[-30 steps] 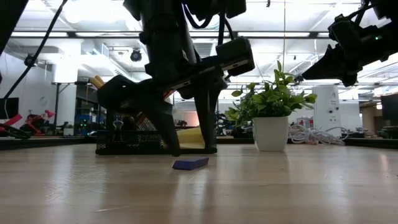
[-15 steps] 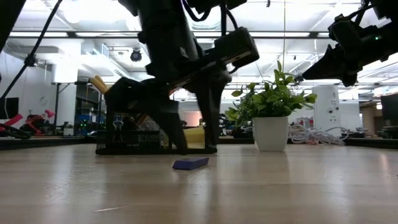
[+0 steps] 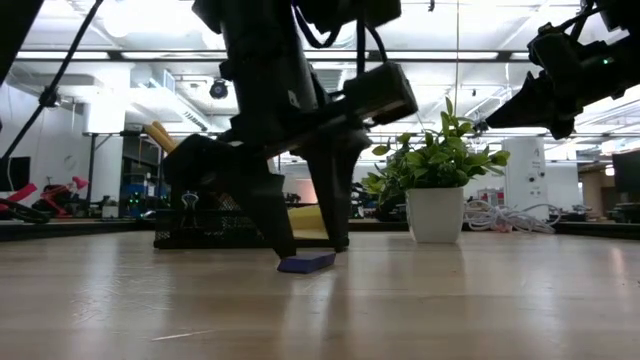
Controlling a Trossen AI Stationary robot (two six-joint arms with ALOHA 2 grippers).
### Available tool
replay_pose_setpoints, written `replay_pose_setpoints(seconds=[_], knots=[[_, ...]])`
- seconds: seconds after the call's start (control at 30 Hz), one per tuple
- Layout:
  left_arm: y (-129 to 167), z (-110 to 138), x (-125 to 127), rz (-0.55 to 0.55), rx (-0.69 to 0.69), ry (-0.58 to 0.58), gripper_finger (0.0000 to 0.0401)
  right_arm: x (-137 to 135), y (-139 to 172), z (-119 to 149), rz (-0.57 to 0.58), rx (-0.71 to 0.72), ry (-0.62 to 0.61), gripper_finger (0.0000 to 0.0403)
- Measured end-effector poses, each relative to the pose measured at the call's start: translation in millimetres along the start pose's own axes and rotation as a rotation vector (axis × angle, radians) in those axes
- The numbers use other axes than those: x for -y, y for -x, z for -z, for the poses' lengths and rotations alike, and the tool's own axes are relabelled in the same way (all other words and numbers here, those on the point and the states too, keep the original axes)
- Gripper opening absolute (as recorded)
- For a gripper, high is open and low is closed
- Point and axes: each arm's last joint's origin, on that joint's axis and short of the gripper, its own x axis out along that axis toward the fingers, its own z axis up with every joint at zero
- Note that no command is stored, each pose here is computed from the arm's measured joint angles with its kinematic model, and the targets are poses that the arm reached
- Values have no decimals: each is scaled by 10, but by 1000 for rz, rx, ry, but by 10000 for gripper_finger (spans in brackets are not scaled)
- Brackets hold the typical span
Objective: Pick and place office supplies into organizer
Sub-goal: Put the blue eraser in the black desk organizer
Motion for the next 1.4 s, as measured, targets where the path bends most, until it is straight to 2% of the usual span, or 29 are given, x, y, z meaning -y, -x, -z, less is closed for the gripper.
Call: replay_pose_setpoints(seconds=[0.53,1.0,1.4], knots=[[-72,8,25,-13,-20,12,162,2,0,4,2,-3,5,13],[-85,11,17,-17,-38,50,26,1,0,4,0,-4,5,13],[-85,14,17,-15,-48,45,15,1,0,4,0,-4,6,13]])
